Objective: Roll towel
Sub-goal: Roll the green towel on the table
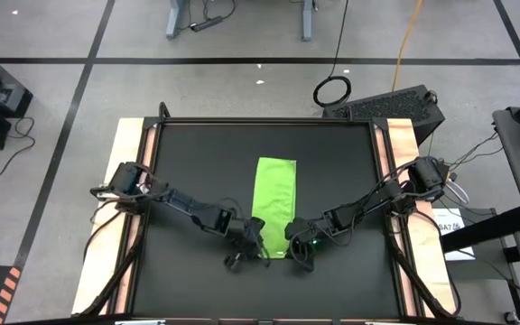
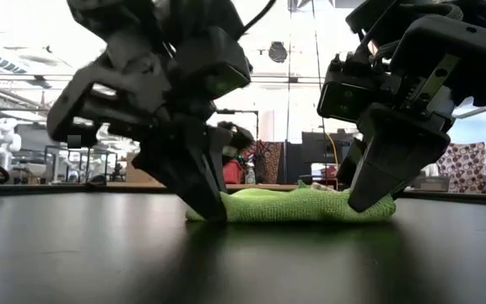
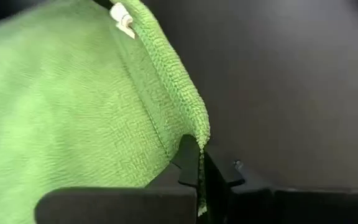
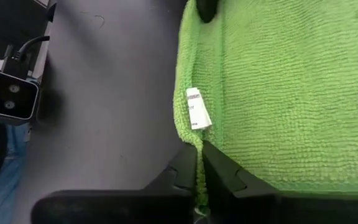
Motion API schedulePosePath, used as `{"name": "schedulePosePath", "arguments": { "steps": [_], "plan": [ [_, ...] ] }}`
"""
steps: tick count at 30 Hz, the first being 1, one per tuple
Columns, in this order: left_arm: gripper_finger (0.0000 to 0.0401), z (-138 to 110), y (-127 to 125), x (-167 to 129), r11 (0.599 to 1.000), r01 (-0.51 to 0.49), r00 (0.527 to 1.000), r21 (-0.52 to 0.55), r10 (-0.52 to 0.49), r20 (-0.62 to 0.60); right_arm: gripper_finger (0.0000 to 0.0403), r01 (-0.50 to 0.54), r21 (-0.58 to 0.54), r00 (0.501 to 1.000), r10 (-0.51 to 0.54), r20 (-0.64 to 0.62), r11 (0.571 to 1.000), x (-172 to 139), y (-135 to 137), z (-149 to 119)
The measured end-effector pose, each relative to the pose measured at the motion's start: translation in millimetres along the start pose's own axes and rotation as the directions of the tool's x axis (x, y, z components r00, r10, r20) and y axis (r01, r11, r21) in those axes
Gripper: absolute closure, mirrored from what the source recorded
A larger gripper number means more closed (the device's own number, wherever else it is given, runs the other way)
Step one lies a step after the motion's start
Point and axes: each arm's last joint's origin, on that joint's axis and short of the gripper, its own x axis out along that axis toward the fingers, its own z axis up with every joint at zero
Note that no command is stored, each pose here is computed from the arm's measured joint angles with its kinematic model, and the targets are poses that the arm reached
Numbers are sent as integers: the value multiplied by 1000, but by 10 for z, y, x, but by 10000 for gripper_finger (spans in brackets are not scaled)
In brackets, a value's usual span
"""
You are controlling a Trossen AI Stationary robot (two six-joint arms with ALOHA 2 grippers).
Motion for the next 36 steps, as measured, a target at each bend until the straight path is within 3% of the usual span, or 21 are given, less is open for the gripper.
{"name": "schedulePosePath", "arguments": {
  "steps": [3, 7, 10, 13, 16, 21, 30, 33, 36],
  "plan": [
    [398, -13, 103, -33, 991, 101, 994, -86, -98, 37, 349, 0, -34, 1000, 0, 1, 999, 0, 20, -8],
    [399, -43, 184, -63, 961, 226, 973, -158, -217, 72, 265, 47, -112, 999, -44, 29, 993, -67, 106, -19],
    [399, -55, 218, -75, 947, 260, 965, -191, -248, 84, 207, 108, -199, 993, -99, 57, 974, -172, 205, -39],
    [400, -71, 279, -94, 933, 280, 960, -227, -264, 99, 176, 196, -314, 980, -172, 103, 929, -260, 330, -102],
    [400, -81, 340, -112, 921, 290, 956, -259, -269, 116, 174, 267, -448, 963, -215, 164, 853, -259, 473, -214],
    [400, -100, 453, -152, 899, 307, 950, -312, -274, 147, 200, 386, -635, 922, -310, 233, 669, -132, 574, -461],
    [401, -130, 574, -167, 860, 328, 944, -390, -278, 180, 239, 480, -789, 858, -390, 333, 383, 227, 730, -577],
    [401, -144, 579, -130, 853, 341, 939, -396, -291, 183, 246, 507, -791, 830, -443, 340, 342, 283, 707, -592],
    [401, -139, 580, -126, 846, 355, 934, -397, -303, 189, 253, 513, -786, 817, -476, 324, 345, 288, 667, -606]
  ]
}}
